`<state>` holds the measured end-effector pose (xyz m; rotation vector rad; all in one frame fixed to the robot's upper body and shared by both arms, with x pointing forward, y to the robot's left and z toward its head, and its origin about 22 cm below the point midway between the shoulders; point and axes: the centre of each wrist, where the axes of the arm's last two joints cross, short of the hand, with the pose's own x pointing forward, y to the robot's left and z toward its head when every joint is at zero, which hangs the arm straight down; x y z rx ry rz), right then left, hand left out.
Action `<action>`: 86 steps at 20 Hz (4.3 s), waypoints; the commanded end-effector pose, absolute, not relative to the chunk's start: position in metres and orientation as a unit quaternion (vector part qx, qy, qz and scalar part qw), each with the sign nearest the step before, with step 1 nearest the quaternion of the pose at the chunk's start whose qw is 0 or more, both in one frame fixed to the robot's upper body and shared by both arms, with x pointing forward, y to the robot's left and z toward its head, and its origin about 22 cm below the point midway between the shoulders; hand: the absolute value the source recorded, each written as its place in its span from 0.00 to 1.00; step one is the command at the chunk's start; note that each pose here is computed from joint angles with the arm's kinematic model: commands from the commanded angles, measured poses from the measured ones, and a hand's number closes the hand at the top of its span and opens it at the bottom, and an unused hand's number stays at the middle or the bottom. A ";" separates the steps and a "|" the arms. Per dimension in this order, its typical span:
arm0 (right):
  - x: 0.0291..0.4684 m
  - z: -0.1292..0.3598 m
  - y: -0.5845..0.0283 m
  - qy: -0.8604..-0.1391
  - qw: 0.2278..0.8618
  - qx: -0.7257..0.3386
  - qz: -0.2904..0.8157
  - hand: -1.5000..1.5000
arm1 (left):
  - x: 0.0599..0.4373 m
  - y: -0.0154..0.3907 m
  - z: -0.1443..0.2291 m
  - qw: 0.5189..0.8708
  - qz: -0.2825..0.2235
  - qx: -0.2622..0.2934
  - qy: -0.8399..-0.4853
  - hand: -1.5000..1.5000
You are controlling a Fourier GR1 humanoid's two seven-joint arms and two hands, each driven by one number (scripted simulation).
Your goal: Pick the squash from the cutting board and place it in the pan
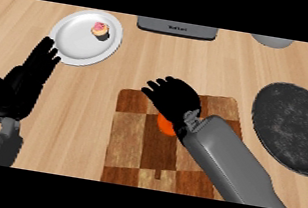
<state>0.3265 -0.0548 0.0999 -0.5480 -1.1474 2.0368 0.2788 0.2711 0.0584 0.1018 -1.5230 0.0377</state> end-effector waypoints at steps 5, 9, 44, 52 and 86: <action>0.329 0.057 -0.044 -0.432 0.373 -0.195 0.798 0.00 | 0.277 0.278 0.074 0.721 0.017 0.049 -0.691 0.50; 0.332 0.054 -0.037 -0.434 0.372 -0.171 0.803 1.00 | 0.288 0.277 0.074 0.719 0.017 0.047 -0.693 0.50; 0.154 0.195 -0.135 -0.616 0.411 -0.476 0.474 1.00 | 0.270 0.288 0.056 0.730 0.039 0.054 -0.681 0.50; 0.160 0.229 -0.163 -0.610 0.460 -0.494 0.414 1.00 | 0.277 0.261 0.048 0.722 0.019 0.048 -0.690 0.50; 0.343 0.045 -0.384 -0.557 0.627 -0.441 0.319 0.00 | 0.277 0.276 0.053 0.723 0.020 0.035 -0.690 0.50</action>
